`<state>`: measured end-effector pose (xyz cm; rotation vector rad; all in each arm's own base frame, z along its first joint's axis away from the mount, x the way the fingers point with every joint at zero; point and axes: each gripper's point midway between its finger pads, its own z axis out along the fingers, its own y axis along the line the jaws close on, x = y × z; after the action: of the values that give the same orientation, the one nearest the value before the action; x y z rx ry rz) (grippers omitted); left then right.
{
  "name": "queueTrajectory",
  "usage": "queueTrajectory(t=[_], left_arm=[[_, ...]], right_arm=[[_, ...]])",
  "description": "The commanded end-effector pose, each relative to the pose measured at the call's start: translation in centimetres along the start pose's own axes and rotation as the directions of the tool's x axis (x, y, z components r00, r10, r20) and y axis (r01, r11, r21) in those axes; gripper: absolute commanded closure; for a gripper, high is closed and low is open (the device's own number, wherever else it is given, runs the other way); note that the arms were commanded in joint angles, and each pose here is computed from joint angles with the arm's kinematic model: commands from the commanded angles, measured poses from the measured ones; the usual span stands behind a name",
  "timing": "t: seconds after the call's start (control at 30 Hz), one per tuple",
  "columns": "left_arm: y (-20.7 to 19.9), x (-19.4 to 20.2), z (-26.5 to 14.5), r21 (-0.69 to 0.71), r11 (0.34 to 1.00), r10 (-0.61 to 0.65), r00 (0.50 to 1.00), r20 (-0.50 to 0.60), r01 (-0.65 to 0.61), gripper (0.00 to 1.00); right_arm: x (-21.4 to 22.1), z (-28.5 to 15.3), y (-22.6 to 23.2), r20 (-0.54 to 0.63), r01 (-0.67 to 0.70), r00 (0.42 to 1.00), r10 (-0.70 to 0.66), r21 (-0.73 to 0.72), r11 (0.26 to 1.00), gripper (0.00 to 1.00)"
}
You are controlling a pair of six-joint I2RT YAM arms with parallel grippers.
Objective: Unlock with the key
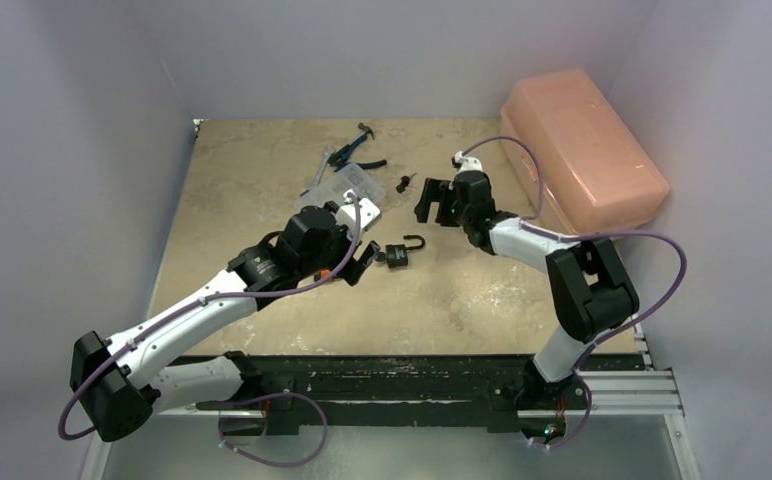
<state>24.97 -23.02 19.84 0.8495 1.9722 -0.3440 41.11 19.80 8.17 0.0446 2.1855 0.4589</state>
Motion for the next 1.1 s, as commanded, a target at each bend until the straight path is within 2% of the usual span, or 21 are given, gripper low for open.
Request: queueTrajectory(t=[0.0, 0.17, 0.23, 0.47, 0.67, 0.8, 1.07], left_arm=[[0.9, -1.3, -0.2, -0.045, 0.999, -0.014, 1.000, 0.025, 0.015, 0.22], [1.5, -1.2, -0.3, -0.076, 0.997, -0.015, 1.000, 0.019, 0.017, 0.24], [1.4, -1.0, -0.1, -0.074, 0.997, -0.015, 1.000, 0.012, 0.016, 0.24], [1.7, -0.8, 0.2, -0.088, 0.996, -0.014, 1.000, -0.005, 0.014, 0.28], [2.3, -0.9, 0.0, -0.113, 0.993, -0.021, 1.000, -0.001, 0.021, 0.29], [2.9, -1.4, -0.5, -0.141, 0.990, -0.024, 1.000, 0.014, 0.026, 0.33], [3.1, -1.5, -0.7, -0.146, 0.989, -0.025, 0.999, 0.028, 0.029, 0.34]], right_arm=[[-5.1, -0.2, 1.5, 0.067, 0.050, 0.996, -0.050, 0.003, 0.999, 0.01], [-7.8, 2.0, 2.0, 0.051, 0.015, 0.999, -0.018, 0.068, 0.998, 0.02], [-9.1, 3.3, 2.6, 0.034, 0.000, 0.999, -0.003, 0.086, 0.996, 0.06], [-8.9, 7.9, 2.6, -0.033, -0.044, 0.998, 0.052, 0.197, 0.979, 0.17], [-8.3, 10.1, 3.5, -0.049, -0.022, 0.998, 0.036, 0.266, 0.964, 0.16], [-7.8, 11.8, 4.1, -0.061, 0.012, 0.998, 0.007, 0.309, 0.951, 0.15], [-7.3, 13.9, 3.7, -0.051, 0.034, 0.999, -0.017, 0.350, 0.936, 0.17]])
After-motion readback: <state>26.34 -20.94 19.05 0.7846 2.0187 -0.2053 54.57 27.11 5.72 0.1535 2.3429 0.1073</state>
